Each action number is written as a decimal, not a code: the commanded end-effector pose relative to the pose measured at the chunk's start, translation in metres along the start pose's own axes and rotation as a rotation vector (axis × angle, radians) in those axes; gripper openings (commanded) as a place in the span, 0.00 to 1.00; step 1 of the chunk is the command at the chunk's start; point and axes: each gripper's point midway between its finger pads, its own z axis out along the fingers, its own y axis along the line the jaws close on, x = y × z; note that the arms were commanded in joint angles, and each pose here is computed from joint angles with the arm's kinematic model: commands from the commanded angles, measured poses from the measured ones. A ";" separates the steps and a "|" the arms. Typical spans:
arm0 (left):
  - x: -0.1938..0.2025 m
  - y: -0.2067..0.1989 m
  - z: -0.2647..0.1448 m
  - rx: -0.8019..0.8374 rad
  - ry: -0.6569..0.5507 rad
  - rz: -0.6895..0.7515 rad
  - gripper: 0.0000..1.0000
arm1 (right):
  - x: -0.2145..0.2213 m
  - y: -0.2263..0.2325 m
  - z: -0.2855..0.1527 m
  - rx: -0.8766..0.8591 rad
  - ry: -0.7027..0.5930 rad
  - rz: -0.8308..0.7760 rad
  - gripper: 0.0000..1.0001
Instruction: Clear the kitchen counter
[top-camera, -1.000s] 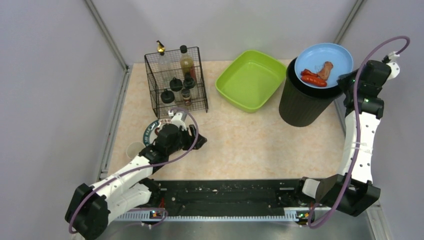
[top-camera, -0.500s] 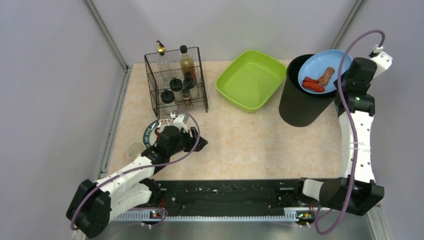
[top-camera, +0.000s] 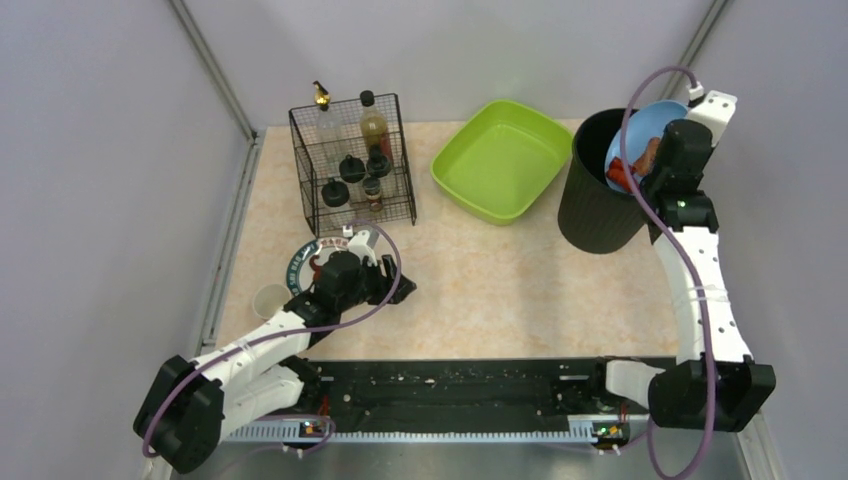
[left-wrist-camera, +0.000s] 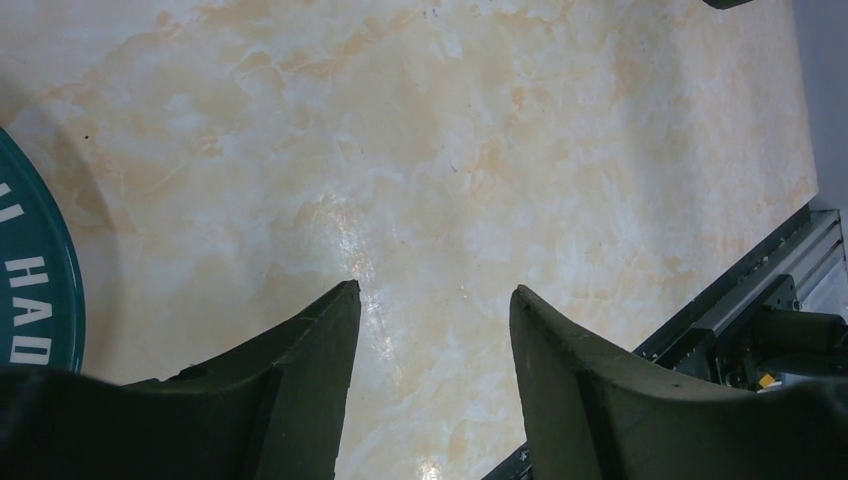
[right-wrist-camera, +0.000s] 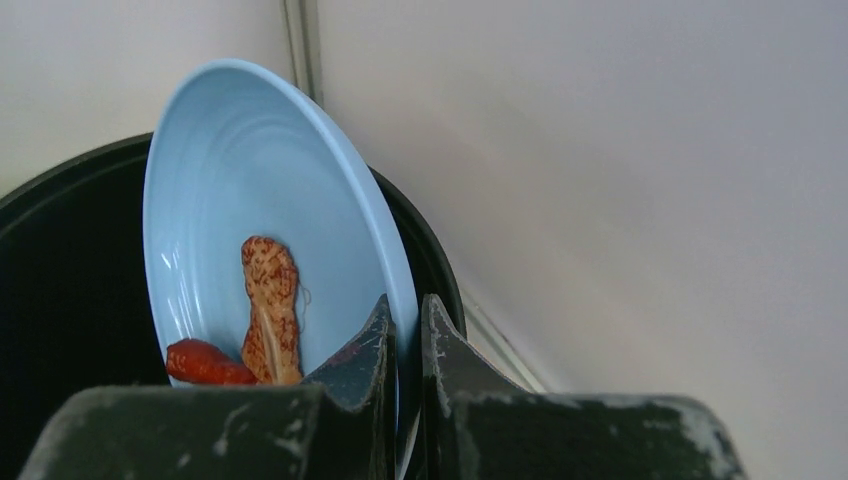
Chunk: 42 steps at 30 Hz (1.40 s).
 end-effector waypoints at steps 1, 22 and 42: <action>-0.012 -0.002 -0.001 0.008 -0.053 0.011 0.62 | -0.058 -0.012 -0.020 0.059 -0.236 -0.035 0.00; -0.011 0.003 0.000 -0.020 -0.056 0.006 0.61 | -0.084 0.011 -0.042 0.111 -0.463 -0.438 0.00; -0.014 0.006 -0.002 -0.038 -0.071 0.012 0.61 | -0.159 0.018 -0.100 0.039 -0.645 -0.272 0.00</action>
